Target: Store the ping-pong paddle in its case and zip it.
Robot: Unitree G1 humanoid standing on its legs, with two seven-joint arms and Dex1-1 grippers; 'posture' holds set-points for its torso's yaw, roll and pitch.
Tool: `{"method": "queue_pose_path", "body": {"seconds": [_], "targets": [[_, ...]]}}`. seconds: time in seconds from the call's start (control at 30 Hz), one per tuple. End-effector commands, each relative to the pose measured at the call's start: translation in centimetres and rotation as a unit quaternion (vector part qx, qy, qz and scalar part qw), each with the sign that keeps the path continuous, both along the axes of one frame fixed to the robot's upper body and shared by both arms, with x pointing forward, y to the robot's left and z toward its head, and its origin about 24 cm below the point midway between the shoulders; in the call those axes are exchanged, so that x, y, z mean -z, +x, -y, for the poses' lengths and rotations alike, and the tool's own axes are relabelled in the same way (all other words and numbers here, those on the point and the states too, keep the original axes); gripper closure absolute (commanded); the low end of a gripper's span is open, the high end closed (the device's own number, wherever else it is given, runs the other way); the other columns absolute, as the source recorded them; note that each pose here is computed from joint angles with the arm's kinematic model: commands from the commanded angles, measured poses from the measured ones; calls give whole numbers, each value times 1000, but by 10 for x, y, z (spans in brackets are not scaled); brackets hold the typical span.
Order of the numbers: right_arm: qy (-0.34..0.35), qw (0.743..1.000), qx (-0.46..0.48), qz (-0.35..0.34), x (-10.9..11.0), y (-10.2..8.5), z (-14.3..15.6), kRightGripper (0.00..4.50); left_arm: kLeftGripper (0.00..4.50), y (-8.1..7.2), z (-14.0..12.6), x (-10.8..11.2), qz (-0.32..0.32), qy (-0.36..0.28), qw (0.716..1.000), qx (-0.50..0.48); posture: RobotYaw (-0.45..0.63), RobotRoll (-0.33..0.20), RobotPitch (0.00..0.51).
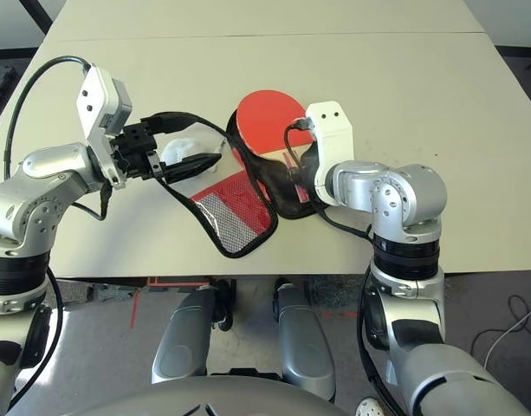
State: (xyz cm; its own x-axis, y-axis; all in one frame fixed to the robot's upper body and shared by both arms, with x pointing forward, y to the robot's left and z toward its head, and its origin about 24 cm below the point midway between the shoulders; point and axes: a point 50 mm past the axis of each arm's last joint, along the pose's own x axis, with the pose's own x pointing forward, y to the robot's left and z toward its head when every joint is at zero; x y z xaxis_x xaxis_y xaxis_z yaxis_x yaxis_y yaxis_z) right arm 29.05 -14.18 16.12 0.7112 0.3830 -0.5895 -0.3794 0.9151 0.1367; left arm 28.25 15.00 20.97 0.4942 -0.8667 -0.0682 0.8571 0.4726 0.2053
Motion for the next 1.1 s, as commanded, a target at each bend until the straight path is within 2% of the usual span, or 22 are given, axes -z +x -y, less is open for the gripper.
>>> {"method": "queue_pose_path", "body": {"seconds": [0.03,0.07,0.1,0.27,0.47,0.6,0.8,1.1], "targets": [[2,1000,-15,-8,-4,-2,2,636,0,1,2,4,-4,5,1000,5,87,0,257],[5,1000,-21,-6,-8,-2,3,211,0,2,3,4,-3,5,1000,5,87,0,257],[5,1000,-28,-4,-12,-2,4,40,0,2,3,4,-2,4,1000,5,86,0,255],[3,999,-47,-3,-23,-4,9,40,0,4,1,4,2,5,1000,0,83,0,252],[0,999,-44,-28,-13,-6,8,40,0,3,-1,7,2,8,1000,-1,89,0,254],[-1,998,-47,-48,-1,-11,5,939,0,2,0,7,2,9,1000,-2,99,0,257],[-11,997,-49,-52,0,-14,8,3194,0,1,1,7,1,8,1000,-3,99,0,259],[-14,997,-60,-47,-6,-19,12,3220,0,1,4,8,-1,8,1000,1,87,0,261]]}}
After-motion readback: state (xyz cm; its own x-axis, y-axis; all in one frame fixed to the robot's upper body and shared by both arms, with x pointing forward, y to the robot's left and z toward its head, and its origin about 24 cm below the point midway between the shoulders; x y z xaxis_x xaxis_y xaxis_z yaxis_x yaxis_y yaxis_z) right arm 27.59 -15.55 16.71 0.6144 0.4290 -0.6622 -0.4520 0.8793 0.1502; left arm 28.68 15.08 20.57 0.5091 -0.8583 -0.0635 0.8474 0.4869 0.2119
